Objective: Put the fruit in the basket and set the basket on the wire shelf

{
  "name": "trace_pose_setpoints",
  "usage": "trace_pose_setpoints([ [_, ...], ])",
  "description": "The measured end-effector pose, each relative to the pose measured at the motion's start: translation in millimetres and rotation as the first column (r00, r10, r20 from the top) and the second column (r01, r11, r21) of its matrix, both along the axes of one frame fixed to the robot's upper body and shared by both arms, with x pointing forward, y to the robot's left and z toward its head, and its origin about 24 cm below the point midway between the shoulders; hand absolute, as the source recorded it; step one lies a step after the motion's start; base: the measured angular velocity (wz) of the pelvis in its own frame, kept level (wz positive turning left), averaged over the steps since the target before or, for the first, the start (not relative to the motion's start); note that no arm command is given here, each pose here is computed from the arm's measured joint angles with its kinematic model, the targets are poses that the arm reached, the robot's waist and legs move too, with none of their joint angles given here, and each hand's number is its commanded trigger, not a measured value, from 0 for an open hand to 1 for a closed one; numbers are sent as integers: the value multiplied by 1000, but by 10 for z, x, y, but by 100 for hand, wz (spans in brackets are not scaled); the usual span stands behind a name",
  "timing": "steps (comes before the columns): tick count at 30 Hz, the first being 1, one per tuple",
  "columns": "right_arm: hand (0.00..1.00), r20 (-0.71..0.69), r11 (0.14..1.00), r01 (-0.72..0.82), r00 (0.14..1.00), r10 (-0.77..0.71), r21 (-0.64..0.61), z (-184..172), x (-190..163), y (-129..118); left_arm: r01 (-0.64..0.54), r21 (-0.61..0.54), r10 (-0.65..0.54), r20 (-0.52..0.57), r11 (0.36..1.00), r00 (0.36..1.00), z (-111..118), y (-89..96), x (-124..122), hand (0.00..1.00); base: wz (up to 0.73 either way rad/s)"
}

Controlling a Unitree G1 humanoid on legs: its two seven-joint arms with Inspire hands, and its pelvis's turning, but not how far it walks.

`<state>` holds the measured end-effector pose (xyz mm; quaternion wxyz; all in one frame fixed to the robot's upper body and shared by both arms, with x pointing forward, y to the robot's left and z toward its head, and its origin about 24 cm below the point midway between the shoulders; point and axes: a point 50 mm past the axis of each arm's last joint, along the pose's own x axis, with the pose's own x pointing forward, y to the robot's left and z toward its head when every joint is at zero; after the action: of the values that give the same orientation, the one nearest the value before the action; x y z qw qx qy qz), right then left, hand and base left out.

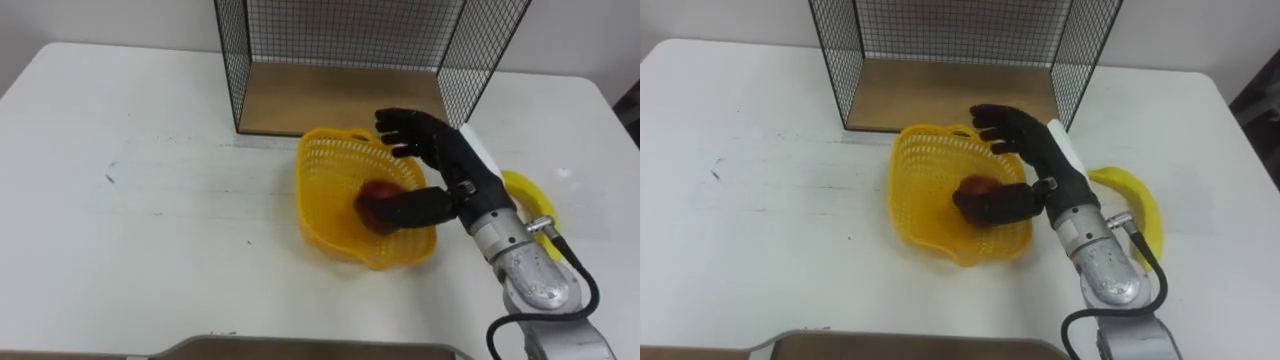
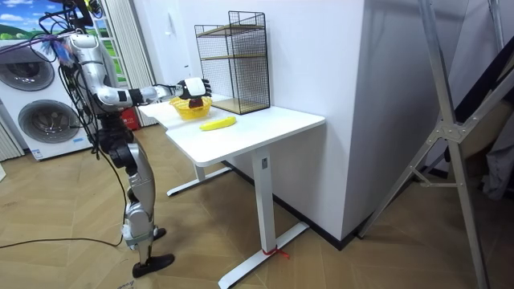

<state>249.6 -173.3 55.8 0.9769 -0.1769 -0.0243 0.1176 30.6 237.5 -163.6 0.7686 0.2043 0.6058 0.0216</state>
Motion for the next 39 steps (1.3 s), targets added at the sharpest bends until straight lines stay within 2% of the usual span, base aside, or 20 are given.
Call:
trace_pose_setpoints([
  [11,0,-17,997,1,1000,-2,-73,-28,3,5,3,0,-3,34,1000,999,21,-2,77,0,0],
  [22,0,-11,998,9,1000,-10,-64,-12,10,-9,1,8,-2,46,1000,999,32,7,86,0,0],
  [27,0,12,996,65,998,-64,-58,25,24,-98,-3,9,2,40,1000,999,28,14,58,0,0],
  [32,0,46,984,171,984,-173,38,96,32,-270,-22,8,21,33,1000,999,24,17,-2,0,0],
  [39,0,109,917,356,919,-378,179,247,14,-585,-35,7,35,-7,999,999,12,12,-164,0,1],
])
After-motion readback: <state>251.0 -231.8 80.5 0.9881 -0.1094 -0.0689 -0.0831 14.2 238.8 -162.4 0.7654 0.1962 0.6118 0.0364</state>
